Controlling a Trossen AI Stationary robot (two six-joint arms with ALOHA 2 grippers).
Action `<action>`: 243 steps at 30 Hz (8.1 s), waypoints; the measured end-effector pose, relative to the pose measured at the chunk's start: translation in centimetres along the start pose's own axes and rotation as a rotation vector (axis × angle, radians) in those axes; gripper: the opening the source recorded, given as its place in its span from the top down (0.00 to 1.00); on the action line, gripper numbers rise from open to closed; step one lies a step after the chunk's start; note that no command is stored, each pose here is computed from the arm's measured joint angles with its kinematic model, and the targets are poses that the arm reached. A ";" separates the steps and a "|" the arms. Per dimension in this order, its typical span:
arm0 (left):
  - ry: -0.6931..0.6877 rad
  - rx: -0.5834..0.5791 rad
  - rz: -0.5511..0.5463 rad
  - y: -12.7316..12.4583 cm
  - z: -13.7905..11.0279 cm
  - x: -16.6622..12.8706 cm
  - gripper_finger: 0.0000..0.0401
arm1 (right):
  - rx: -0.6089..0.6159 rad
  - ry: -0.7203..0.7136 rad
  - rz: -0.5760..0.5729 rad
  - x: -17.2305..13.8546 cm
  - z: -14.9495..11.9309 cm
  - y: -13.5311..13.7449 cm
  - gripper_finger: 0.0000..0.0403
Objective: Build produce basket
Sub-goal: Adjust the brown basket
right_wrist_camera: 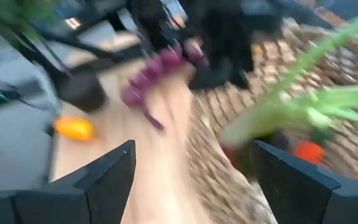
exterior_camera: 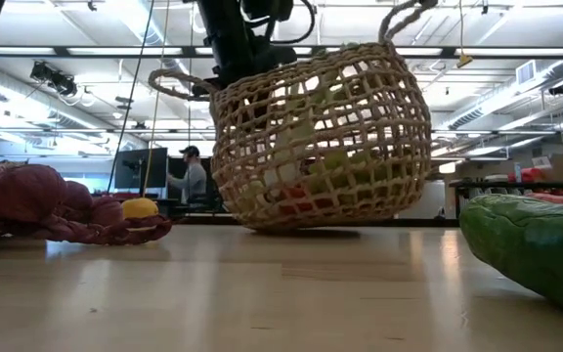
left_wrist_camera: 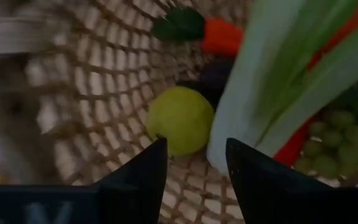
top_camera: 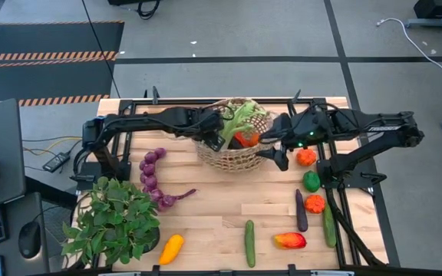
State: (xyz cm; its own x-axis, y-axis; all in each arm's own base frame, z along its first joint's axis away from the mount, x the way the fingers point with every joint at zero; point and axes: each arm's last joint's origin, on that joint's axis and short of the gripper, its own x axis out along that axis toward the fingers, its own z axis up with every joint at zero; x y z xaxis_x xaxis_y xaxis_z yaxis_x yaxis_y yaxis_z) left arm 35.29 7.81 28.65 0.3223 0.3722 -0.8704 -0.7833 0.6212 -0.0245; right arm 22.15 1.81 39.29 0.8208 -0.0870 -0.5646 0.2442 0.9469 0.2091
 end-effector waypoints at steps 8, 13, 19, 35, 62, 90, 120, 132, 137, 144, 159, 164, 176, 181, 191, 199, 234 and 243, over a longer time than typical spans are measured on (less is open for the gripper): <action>-0.043 -0.028 0.031 0.7 0.1 -1.5 0.57 | -0.102 -0.069 -0.018 0.3 0.6 0.3 0.20; -0.047 -0.037 0.027 0.3 -0.1 -1.4 0.57 | -0.068 -0.265 0.074 -0.1 2.6 0.9 0.20; -0.052 -0.044 0.022 0.3 0.0 -1.3 0.57 | 0.186 -0.288 0.237 0.1 3.6 0.8 0.18; -0.080 -0.104 -0.007 -0.4 -0.1 -1.5 0.57 | 0.246 -0.176 0.546 6.8 4.3 2.9 0.19; 0.019 0.075 0.054 -0.7 -2.0 -2.0 0.57 | 0.324 -0.213 0.541 8.0 4.6 3.4 0.02; 0.054 0.212 0.064 -0.5 -2.3 -2.1 0.57 | 0.587 -0.327 0.611 7.3 6.1 3.5 0.05; 0.075 0.143 0.042 -1.3 -3.1 -2.5 0.57 | 0.947 -0.138 0.633 7.7 5.5 3.0 0.06; 0.027 0.128 -0.001 -2.0 -3.0 -2.6 0.57 | 0.377 -0.327 0.591 7.2 5.8 3.2 0.07; 0.025 0.127 -0.003 -2.0 -3.0 -2.6 0.57 | 0.107 -0.456 0.568 6.6 6.1 3.9 0.07; 0.037 0.128 0.005 -2.0 -4.2 -0.5 0.57 | -0.019 -0.567 0.524 6.2 6.4 4.4 0.12; 0.080 0.080 -0.012 -1.5 -8.5 4.3 0.57 | 0.287 -0.643 0.385 6.4 7.7 1.8 0.13; 0.061 0.103 -0.045 -2.0 -7.6 3.5 0.57 | 0.347 -0.700 0.338 6.3 8.3 0.8 0.13; 0.038 0.125 -0.078 -2.4 -6.3 2.4 0.57 | 0.714 -0.686 0.626 5.4 9.6 -0.8 0.13; 0.051 0.122 -0.059 -2.0 -6.2 2.6 0.57 | 0.711 -0.749 0.706 4.6 10.2 -0.7 0.13; 0.059 0.121 -0.053 -1.8 -6.1 2.7 0.57 | 0.615 -0.557 0.674 5.8 9.4 -1.6 0.14; 0.100 0.155 -0.065 -1.7 -6.4 2.7 0.57 | 0.652 -0.535 0.704 5.8 9.4 -1.7 0.14; 0.172 0.143 0.048 3.4 -3.5 4.4 0.57 | 0.760 -0.474 1.119 -1.6 12.2 -10.2 0.14; 0.151 0.211 0.007 3.1 -2.7 3.4 0.57 | 0.673 -0.441 0.867 -0.7 11.0 -11.1 0.14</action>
State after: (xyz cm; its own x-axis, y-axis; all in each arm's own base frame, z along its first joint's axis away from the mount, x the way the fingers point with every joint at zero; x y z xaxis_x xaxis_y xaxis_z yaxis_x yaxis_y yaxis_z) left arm 32.53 9.17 24.34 0.2221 0.2798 -0.9340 -0.6521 0.7548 0.0711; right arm 24.50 -12.06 46.12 0.9214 0.2802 0.2692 -0.3670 0.4005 0.8396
